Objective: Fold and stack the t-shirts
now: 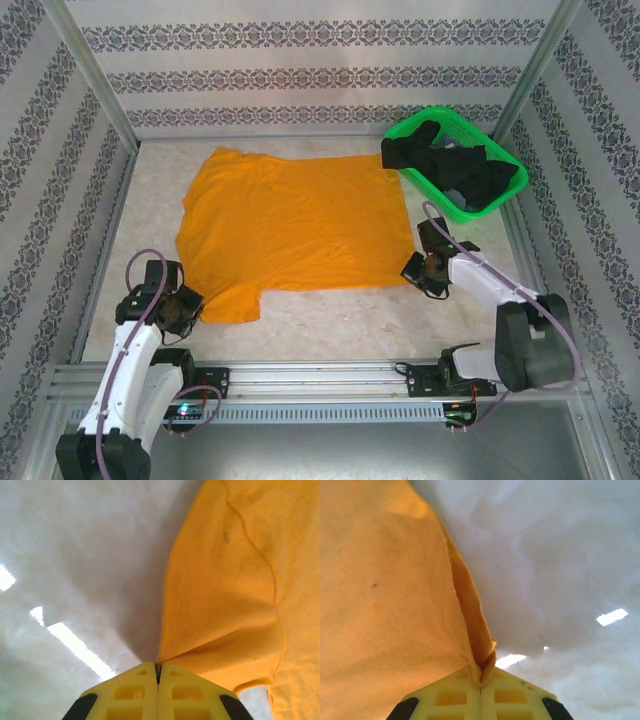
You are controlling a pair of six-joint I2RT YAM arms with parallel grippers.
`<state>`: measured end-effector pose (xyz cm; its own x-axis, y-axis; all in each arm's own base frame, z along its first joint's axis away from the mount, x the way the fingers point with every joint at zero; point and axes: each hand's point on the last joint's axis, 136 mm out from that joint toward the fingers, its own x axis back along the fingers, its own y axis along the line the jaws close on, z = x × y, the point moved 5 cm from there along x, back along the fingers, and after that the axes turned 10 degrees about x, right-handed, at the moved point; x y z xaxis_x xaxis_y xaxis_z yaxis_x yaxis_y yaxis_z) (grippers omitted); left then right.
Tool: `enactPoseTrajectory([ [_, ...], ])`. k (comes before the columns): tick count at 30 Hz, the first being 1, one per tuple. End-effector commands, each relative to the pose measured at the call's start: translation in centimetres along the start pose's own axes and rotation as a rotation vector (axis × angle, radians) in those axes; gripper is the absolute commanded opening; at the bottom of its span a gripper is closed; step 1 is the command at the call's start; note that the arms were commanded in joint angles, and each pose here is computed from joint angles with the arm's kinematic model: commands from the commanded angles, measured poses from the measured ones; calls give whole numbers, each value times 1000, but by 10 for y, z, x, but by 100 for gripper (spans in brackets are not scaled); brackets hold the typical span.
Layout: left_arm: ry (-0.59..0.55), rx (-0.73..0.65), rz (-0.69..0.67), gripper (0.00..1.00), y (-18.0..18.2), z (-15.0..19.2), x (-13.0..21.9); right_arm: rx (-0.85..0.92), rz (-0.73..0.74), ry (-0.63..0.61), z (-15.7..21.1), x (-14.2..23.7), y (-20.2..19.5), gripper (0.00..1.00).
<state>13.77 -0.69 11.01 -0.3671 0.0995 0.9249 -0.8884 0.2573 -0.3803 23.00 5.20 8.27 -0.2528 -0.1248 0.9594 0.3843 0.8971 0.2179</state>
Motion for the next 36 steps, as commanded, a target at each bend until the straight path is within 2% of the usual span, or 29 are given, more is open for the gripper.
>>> enactPoseTrajectory([
  [1,-33,105,-117,0,29,7,20,17,93,24,19,17,-15,0],
  [4,-38,131,-115,0,38,14,26,11,110,32,33,20,-25,0],
  [9,173,89,-19,1,20,42,-22,3,96,36,30,11,-26,0],
  [10,184,70,-20,8,16,45,-26,4,97,36,26,11,-25,0],
  [12,164,5,-45,32,8,47,-26,2,102,28,17,10,-25,0],
  [13,151,-21,-55,40,4,47,-23,-1,103,28,13,9,-25,0],
  [15,101,-64,-63,48,-4,42,-13,-17,97,24,4,7,-27,0],
  [17,20,-94,-41,48,-11,32,1,-24,93,25,-2,7,-27,0],
  [19,-59,-123,-18,44,-19,21,16,-19,94,27,-5,7,-27,0],
  [24,-118,-117,-64,38,-30,0,18,-19,86,41,-8,4,-29,0],
  [28,-74,-63,-81,32,-22,1,11,-9,74,52,-10,4,-26,0],
  [31,18,-5,-119,30,2,16,8,-1,65,55,-11,4,-25,0],
  [33,81,22,-151,30,23,30,6,0,58,62,-11,3,-23,0],
  [36,117,7,-199,34,43,42,3,-2,48,71,-10,2,-21,0],
])
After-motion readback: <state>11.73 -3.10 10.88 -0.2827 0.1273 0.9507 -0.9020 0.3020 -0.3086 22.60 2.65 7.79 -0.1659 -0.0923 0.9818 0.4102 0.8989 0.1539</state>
